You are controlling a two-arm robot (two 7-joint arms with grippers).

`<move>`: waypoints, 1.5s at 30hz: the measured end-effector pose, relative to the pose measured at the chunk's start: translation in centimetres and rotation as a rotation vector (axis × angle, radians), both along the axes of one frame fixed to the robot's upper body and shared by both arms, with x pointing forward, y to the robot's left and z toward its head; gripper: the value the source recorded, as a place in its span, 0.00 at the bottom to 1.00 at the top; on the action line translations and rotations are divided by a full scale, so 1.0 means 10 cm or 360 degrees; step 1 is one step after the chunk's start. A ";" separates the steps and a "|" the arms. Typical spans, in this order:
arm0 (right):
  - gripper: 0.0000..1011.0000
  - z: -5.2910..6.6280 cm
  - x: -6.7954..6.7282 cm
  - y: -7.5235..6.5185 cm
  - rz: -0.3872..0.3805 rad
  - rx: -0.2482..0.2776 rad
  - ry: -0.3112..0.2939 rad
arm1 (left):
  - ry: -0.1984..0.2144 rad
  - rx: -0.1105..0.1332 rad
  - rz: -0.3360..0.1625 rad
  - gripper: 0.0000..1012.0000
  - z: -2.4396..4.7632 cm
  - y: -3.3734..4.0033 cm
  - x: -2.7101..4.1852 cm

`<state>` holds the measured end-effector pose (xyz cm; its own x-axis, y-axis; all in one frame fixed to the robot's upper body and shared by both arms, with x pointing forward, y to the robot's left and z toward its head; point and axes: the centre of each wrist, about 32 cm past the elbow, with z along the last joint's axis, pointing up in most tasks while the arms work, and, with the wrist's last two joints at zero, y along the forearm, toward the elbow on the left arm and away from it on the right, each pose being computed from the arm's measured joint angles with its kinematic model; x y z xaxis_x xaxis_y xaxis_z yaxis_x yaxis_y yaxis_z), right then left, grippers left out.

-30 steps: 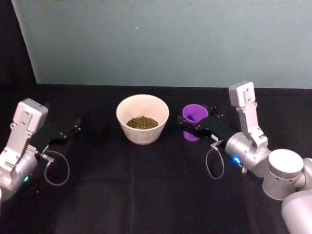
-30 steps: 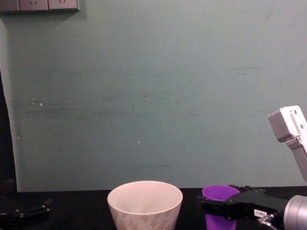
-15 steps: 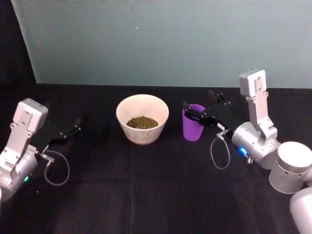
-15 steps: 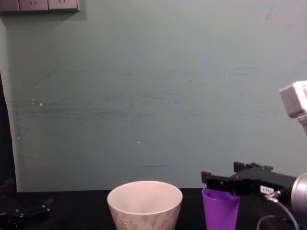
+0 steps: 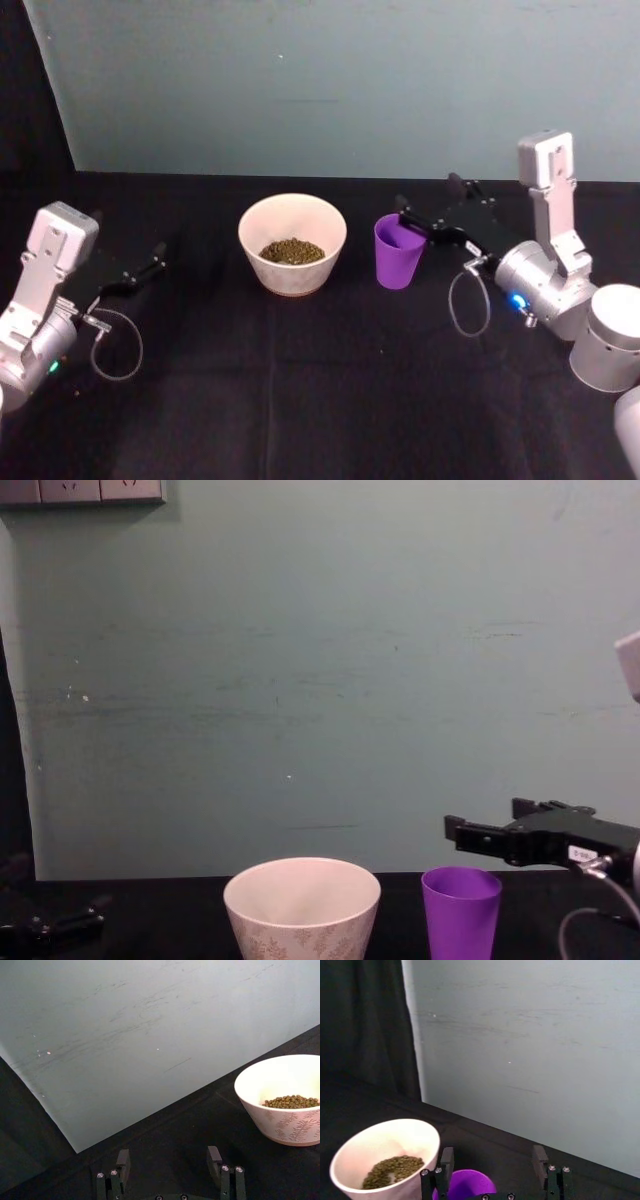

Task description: Pick up the cup and pour the mung beans from the cup into the bowl.

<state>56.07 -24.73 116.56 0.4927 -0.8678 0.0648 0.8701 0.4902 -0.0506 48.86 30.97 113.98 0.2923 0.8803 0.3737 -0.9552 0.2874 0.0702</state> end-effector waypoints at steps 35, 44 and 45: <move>0.99 -0.33 -0.08 -0.28 -0.0447 -0.0155 0.0019 | 0.0000 0.0000 0.0000 1.00 0.000 0.000 0.000; 0.99 -0.33 -0.07 -0.28 -0.0445 -0.0152 0.0019 | 0.0000 0.0000 0.0000 1.00 0.000 0.000 0.000; 0.99 -0.33 -0.07 -0.28 -0.0445 -0.0152 0.0019 | 0.0000 0.0000 0.0000 1.00 0.000 0.000 0.000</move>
